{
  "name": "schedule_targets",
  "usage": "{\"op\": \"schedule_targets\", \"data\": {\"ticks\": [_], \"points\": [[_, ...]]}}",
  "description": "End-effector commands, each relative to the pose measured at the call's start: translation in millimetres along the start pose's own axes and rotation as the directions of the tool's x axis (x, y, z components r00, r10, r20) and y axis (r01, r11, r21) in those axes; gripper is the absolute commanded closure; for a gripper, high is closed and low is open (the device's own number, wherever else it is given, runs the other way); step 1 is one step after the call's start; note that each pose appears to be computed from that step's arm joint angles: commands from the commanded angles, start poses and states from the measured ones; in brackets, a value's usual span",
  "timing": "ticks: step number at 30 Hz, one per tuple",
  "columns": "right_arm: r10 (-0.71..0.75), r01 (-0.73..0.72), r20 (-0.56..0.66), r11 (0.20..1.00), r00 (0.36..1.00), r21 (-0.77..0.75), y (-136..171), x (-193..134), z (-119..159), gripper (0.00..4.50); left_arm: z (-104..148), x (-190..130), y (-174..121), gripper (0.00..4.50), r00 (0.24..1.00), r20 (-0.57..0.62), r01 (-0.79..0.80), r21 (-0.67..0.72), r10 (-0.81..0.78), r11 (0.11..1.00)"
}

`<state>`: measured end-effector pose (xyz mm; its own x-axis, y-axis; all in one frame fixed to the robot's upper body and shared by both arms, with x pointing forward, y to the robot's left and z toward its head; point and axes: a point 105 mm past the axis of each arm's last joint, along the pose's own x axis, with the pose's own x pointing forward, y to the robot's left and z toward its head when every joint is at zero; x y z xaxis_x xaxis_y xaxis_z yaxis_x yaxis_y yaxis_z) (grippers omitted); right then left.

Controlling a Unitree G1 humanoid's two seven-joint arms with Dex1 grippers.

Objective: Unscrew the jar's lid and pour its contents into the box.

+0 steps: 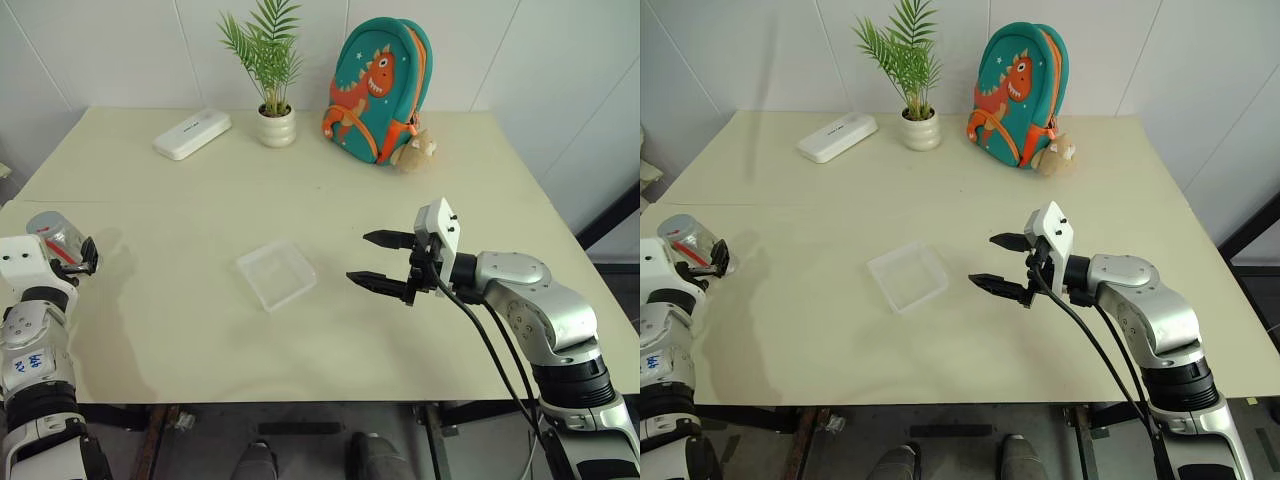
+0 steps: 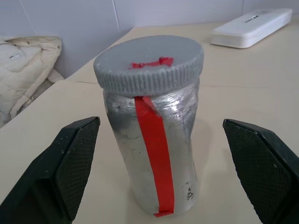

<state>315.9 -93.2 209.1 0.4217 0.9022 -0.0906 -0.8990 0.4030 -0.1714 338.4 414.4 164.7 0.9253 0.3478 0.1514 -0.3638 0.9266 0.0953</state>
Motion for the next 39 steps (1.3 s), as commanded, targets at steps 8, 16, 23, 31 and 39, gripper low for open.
{"op": "schedule_targets", "data": {"ticks": [8,16,23,31,39], "points": [[0.006,-0.004,0.03,0.998,1.0,-0.055,0,2,13,0.03,13,11,10,0.0,0.999,0.047,-0.027,0.009,0.027,1.0],[0.0,0.001,0.026,0.998,1.0,-0.06,-2,4,13,0.0,15,14,7,0.62,0.998,0.063,-0.019,0.012,0.018,1.0],[-0.002,0.004,0.022,0.998,1.0,-0.063,-3,5,12,0.0,15,14,5,2.56,0.998,0.062,-0.015,0.017,0.014,1.0],[-0.02,0.023,0.03,0.996,0.999,-0.085,-6,2,19,0.0,38,15,-22,2.56,0.985,0.121,0.128,-0.002,-0.127,0.992],[-0.111,0.124,0.098,0.982,0.989,-0.139,-20,-3,46,0.0,75,-5,-125,2.56,0.778,0.185,0.614,-0.018,-0.601,0.789]]}}
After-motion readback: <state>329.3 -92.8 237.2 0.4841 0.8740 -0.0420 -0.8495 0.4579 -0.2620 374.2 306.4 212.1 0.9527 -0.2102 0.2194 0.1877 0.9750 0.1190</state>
